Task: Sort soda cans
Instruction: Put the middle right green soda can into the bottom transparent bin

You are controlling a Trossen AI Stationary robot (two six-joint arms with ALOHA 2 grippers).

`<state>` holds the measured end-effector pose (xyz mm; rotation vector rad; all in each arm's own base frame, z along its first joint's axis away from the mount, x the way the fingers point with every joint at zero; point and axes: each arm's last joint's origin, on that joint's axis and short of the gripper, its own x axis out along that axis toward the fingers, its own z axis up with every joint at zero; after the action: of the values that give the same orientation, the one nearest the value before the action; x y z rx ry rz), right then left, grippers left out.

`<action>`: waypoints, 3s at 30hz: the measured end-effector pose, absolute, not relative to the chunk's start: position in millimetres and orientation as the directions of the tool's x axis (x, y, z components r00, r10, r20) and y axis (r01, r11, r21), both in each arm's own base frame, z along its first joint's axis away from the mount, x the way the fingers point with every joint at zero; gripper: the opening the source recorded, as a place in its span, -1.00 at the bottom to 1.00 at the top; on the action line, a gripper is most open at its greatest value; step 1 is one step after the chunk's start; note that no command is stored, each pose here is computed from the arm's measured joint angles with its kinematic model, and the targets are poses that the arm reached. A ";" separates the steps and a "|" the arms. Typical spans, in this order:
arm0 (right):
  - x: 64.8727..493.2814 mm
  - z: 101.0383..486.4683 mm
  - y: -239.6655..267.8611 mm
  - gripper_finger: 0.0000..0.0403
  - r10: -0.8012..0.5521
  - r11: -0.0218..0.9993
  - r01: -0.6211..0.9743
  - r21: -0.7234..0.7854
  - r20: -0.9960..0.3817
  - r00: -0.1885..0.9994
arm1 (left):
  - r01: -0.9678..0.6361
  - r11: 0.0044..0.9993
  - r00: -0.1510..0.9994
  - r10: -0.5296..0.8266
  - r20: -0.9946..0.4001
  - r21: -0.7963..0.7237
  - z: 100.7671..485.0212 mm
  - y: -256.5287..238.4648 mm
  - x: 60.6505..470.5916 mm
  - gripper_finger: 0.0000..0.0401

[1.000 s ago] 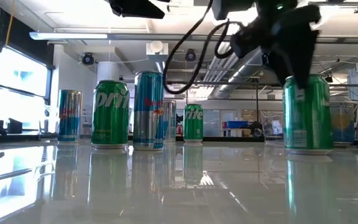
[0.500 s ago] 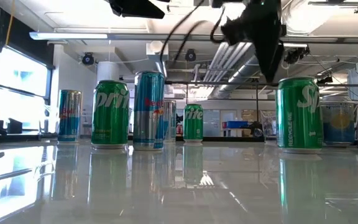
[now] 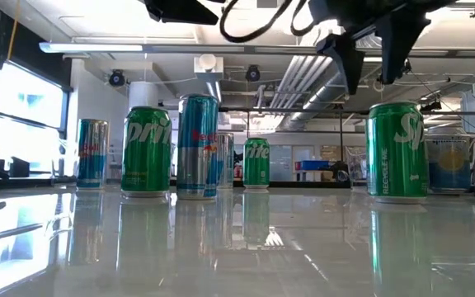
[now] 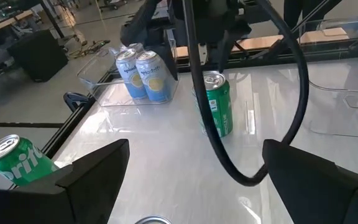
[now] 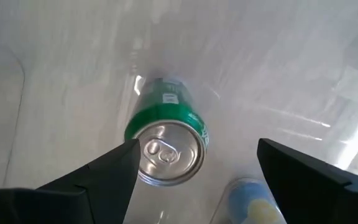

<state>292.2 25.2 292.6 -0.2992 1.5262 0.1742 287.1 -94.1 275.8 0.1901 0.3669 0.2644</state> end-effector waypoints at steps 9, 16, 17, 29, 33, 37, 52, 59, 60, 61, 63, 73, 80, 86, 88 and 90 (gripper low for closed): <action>297.8 279.4 26.8 0.58 -0.051 0.942 -0.334 -0.036 -0.998 -0.039 | -0.219 0.948 0.899 0.289 -0.329 0.232 275.6 -94.1 287.1 0.82; 304.1 266.8 27.8 0.58 -0.052 0.944 -0.328 -0.018 -0.994 -0.095 | -0.219 0.948 0.898 0.289 -0.331 0.233 275.4 -94.1 287.0 0.82; 304.0 266.3 28.1 0.58 -0.052 0.944 -0.330 -0.016 -0.993 -0.101 | -0.218 0.948 0.898 0.288 -0.332 0.232 275.4 -94.2 286.9 0.82; 294.8 237.3 30.6 0.58 -0.037 0.957 -0.289 0.018 -0.982 -0.185 | -0.224 0.950 0.895 0.289 -0.341 0.216 274.3 -94.2 286.4 0.82; 295.4 237.0 28.1 0.58 -0.028 0.992 -0.126 -0.004 -0.982 -0.188 | -0.226 0.950 0.896 0.289 -0.338 0.214 274.5 -94.3 286.5 0.82; 296.6 236.6 10.8 0.58 0.058 0.951 0.308 -0.004 -0.980 -0.193 | -0.228 0.952 0.900 0.287 -0.328 0.206 275.7 -94.5 287.0 0.82; 283.7 280.5 -10.8 0.58 0.002 0.814 0.577 0.065 -0.994 0.109 | -0.230 0.953 0.905 0.284 -0.316 0.197 277.0 -95.0 287.4 0.82; 282.8 281.2 -11.4 0.58 -0.002 0.817 0.573 0.061 -0.994 0.109 | -0.230 0.953 0.905 0.284 -0.316 0.197 277.0 -95.0 287.4 0.82; 282.6 281.2 -11.3 0.58 0.002 0.830 0.555 0.061 -0.994 0.107 | -0.231 0.953 0.905 0.284 -0.316 0.197 277.0 -94.9 287.5 0.82; 282.3 281.2 -10.2 0.58 0.007 0.852 0.519 0.060 -0.995 0.103 | -0.231 0.953 0.905 0.284 -0.316 0.197 277.0 -94.9 287.4 0.82; 282.9 280.3 -4.9 0.58 0.006 0.912 0.406 0.050 -0.994 0.110 | -0.230 0.953 0.905 0.284 -0.317 0.197 277.0 -95.0 287.4 0.82; 274.0 231.3 -8.3 0.58 -0.114 0.944 0.317 -0.093 -0.992 0.050 | -0.228 0.952 0.901 0.286 -0.326 0.205 275.8 -94.7 287.0 0.82; 261.5 198.6 -40.6 0.58 -0.128 0.834 0.543 -0.100 -0.992 0.013 | -0.225 0.951 0.901 0.286 -0.326 0.213 275.9 -94.7 287.0 0.82; 257.3 181.3 -42.6 0.58 -0.015 0.831 0.556 0.016 -0.999 0.051 | -0.224 0.951 0.901 0.286 -0.325 0.214 276.0 -94.7 287.0 0.82; 259.9 181.3 -37.4 0.58 0.018 0.835 0.547 0.056 -0.997 0.074 | -0.224 0.951 0.901 0.286 -0.325 0.215 276.0 -94.7 287.1 0.82; 263.3 183.9 -31.0 0.58 0.033 0.842 0.534 0.076 -0.995 0.091 | -0.224 0.951 0.901 0.286 -0.325 0.215 276.0 -94.7 287.1 0.82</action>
<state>263.3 -31.0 183.9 0.4841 1.4458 -0.3949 287.1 -94.7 276.0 0.1747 0.3616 0.2648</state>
